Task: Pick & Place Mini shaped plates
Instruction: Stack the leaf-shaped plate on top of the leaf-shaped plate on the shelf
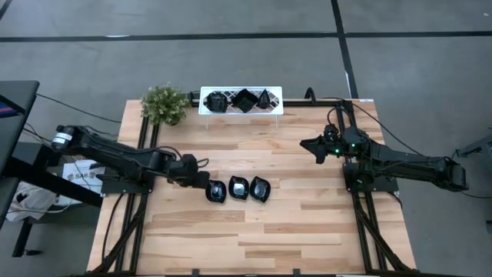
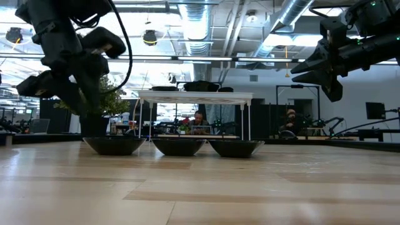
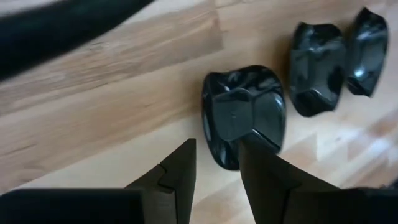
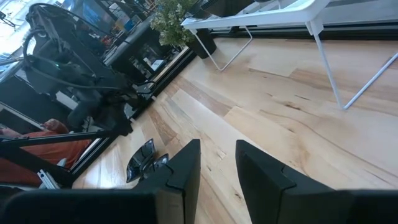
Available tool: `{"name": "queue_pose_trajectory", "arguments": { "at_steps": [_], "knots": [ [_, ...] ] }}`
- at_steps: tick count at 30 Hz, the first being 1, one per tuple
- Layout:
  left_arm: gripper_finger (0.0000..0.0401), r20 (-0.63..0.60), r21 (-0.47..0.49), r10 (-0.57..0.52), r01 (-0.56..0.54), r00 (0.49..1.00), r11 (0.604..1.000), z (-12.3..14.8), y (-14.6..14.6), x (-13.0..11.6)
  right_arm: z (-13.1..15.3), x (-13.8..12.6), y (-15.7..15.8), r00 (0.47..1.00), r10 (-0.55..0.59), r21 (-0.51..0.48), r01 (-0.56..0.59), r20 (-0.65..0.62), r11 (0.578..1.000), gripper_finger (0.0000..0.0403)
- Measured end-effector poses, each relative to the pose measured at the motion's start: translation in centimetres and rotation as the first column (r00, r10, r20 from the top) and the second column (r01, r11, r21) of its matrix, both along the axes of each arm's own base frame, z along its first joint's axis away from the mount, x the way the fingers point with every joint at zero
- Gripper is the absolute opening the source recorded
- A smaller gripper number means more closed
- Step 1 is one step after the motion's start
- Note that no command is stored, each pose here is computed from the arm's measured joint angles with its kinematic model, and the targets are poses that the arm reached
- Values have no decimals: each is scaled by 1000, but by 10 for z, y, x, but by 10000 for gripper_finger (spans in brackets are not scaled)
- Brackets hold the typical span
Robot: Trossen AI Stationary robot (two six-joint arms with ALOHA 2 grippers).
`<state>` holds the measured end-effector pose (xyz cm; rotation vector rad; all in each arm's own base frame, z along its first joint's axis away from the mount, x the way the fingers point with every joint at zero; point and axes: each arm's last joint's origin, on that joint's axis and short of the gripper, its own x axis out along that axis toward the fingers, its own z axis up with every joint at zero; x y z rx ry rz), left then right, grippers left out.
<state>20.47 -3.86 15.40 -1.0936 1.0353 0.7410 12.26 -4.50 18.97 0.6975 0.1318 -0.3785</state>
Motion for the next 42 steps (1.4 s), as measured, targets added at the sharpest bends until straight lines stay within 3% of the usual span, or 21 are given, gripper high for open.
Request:
{"name": "queue_pose_trajectory", "arguments": {
  "at_steps": [12,27,42],
  "knots": [
    [121,-35,8,10,-10,999,1000,-24,-4,14,0,0,0,1000,0,0,0,0,1000,98],
    [121,-75,43,49,-46,996,998,-49,4,12,0,0,0,1000,1,0,-1,0,1000,98],
    [117,-27,29,63,-63,998,998,-48,6,18,0,0,0,1000,1,0,-1,-1,1000,98]
  ]
}}
